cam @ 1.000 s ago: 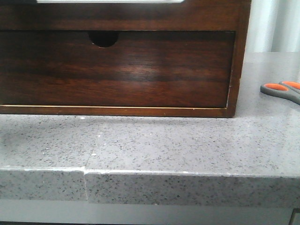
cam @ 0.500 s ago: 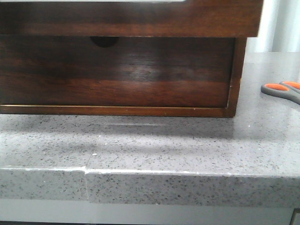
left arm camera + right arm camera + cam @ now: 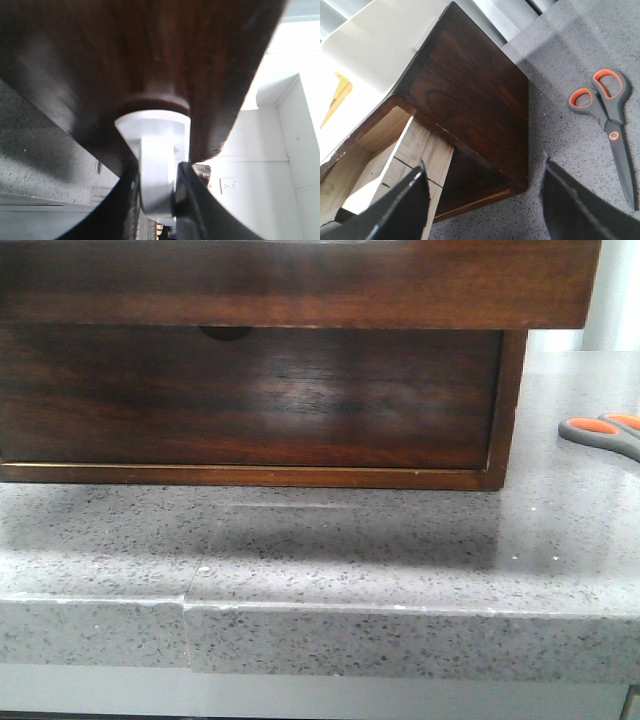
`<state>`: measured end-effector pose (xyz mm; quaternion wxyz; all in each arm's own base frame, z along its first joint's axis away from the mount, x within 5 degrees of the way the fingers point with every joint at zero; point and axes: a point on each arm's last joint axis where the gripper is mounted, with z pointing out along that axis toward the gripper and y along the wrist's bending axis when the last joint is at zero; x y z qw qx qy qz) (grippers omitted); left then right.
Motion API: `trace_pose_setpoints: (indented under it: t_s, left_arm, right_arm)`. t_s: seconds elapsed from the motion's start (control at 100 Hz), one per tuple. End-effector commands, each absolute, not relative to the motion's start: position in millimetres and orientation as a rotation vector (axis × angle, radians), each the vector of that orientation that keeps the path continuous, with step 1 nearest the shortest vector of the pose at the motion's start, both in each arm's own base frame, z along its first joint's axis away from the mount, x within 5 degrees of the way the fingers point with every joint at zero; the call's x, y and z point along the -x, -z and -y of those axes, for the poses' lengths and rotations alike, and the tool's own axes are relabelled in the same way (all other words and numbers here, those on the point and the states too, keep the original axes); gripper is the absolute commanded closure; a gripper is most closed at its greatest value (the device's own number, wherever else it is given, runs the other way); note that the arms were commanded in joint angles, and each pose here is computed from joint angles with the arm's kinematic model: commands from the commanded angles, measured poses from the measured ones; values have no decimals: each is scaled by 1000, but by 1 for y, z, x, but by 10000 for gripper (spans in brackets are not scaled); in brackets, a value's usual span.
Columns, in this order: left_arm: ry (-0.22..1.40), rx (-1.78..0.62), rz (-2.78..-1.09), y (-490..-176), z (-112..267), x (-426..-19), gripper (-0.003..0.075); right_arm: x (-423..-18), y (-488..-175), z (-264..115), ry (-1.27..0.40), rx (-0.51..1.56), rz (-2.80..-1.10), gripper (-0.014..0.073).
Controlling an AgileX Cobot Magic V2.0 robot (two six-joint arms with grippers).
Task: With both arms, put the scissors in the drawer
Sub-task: 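Pull the drawer open toward the robot with the left gripper, then lower the right gripper over the grey-and-orange scissors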
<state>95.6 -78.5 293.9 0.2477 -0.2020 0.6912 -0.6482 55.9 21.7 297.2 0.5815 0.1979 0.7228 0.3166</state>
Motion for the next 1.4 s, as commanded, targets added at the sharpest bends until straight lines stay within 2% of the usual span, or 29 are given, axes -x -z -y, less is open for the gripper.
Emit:
trace_pose_setpoints:
  t_s: [0.0,0.25,0.32,0.39,0.53,0.67,0.89,1.03,1.1,1.19,1.28,1.39]
  left_arm:
    - [1834,352,-1844,-313,84,-86,692]
    - [1799,344,-1864,-311,83,-86,265]
    - [1773,328,-1885,-309,84,-86,188]
    - [1758,320,-1898,-308,84,-86,146]
    - [1738,302,-1878,-310,82,-81,145]
    - [1719,358,-1862,-311,78,-74,153]
    - [1584,389,-1814,-312,67,-53,173]
    - [1480,282,-1807,-312,64,-41,343]
    - [1407,219,-1824,-313,63,-37,487]
    - [1281,138,-1827,-316,60,-32,627]
    - [1108,-3,-1810,-324,56,-27,693]
    - [904,-204,-1797,-336,53,-20,713]
  right_arm:
    - [-58,-312,-19,-727,-468,-1613,171]
    - [-58,-312,-19,-727,-468,-1613,171]
    - [-58,-311,-19,-729,-467,-1620,171]
    - [-57,-310,-20,-732,-464,-1636,171]
    - [-57,-309,-21,-735,-461,-1654,171]
    - [-57,-309,-20,-734,-463,-1646,171]
    - [-57,-311,-20,-725,-460,-1636,171]
    - [-62,-319,-18,-636,-415,-1684,175]
    - [-68,-327,-16,-558,-378,-1736,183]
    - [-78,-342,-13,-451,-329,-1806,183]
    - [-91,-355,-9,-349,-290,-1916,183]
    - [-111,-361,-5,-254,-271,-2098,183]
